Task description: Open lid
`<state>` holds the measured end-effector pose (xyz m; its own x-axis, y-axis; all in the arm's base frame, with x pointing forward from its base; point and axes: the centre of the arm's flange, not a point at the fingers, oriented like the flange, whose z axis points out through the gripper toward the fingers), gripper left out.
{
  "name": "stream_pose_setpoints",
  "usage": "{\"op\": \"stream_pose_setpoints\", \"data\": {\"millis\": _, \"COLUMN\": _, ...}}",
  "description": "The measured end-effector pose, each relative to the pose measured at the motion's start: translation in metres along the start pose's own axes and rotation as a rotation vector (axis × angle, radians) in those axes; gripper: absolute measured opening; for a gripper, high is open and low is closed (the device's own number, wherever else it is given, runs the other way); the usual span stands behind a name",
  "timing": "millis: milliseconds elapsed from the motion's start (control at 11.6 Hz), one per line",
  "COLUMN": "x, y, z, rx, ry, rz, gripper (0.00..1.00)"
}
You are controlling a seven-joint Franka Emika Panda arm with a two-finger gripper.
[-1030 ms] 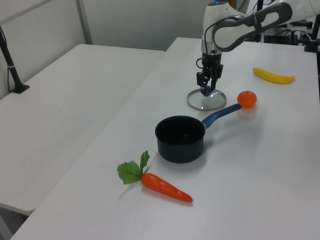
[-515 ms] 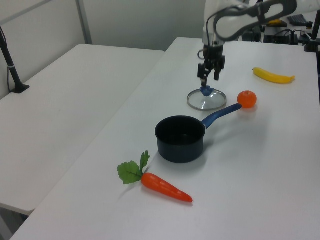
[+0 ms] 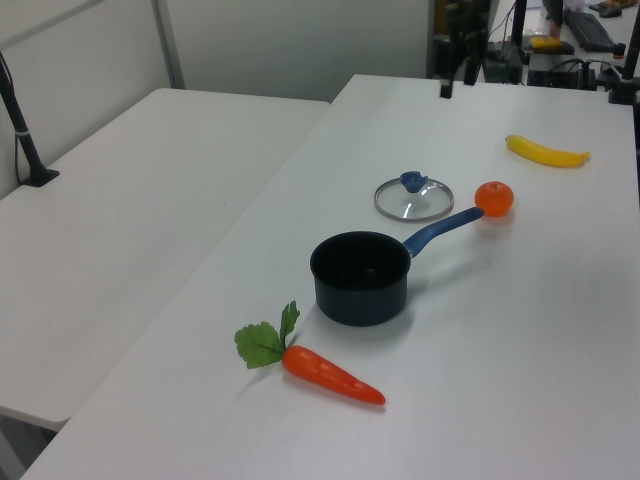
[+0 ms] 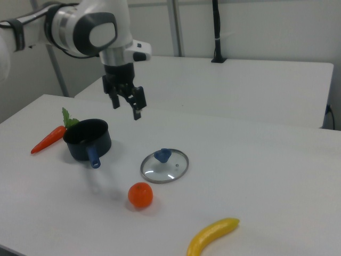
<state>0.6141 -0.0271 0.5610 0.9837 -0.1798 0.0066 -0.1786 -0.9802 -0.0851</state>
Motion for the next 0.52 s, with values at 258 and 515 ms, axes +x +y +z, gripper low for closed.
{"op": "stream_pose_setpoints", "data": {"millis": 258, "x": -0.036, "y": -0.011, "z": -0.031, "rx": 0.001, "ry": -0.051, "rz": -0.036, "gripper": 1.0}}
{"op": "stream_pose_setpoints", "data": {"millis": 515, "x": -0.049, "y": -0.004, "z": -0.036, "rx": 0.002, "ry": -0.056, "rz": -0.058, "gripper": 1.0}}
